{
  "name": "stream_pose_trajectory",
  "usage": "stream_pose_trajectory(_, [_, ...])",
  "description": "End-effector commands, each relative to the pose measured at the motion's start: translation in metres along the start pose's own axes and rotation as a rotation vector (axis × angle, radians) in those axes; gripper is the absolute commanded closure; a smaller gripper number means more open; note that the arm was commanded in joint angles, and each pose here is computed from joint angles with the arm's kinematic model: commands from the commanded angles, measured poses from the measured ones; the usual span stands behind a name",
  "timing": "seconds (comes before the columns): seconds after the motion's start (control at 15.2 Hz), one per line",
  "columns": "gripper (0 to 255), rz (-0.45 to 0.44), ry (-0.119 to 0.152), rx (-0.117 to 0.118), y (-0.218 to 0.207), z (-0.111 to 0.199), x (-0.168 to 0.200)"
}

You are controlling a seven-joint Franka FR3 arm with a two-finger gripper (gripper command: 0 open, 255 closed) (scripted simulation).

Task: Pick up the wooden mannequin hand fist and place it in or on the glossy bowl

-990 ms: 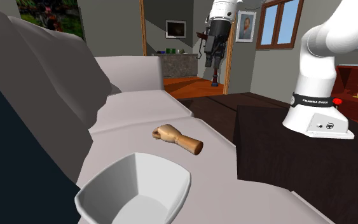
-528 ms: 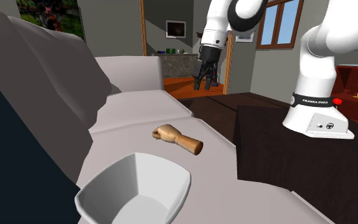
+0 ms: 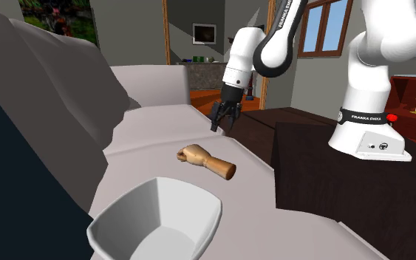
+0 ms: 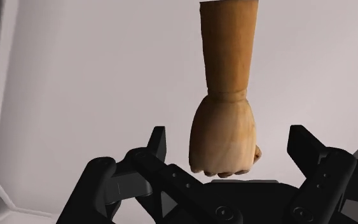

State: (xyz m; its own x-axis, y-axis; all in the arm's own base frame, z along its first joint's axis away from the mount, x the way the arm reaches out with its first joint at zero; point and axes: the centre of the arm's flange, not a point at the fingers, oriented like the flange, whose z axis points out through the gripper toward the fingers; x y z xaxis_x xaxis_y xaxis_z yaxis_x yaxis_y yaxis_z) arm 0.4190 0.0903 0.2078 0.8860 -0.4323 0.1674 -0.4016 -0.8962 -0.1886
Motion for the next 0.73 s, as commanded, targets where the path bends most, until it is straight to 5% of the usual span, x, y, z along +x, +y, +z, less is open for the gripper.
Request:
stream_pose_trajectory(0.0, [0,0.025,0.014,0.005,-0.006,0.025,0.002])
stream_pose_trajectory(0.33, [0,0.085,0.046,0.014,-0.015,0.089,0.01])
stream_pose_trajectory(0.66, [0,0.093,0.049,0.015,-0.016,0.118,0.012])
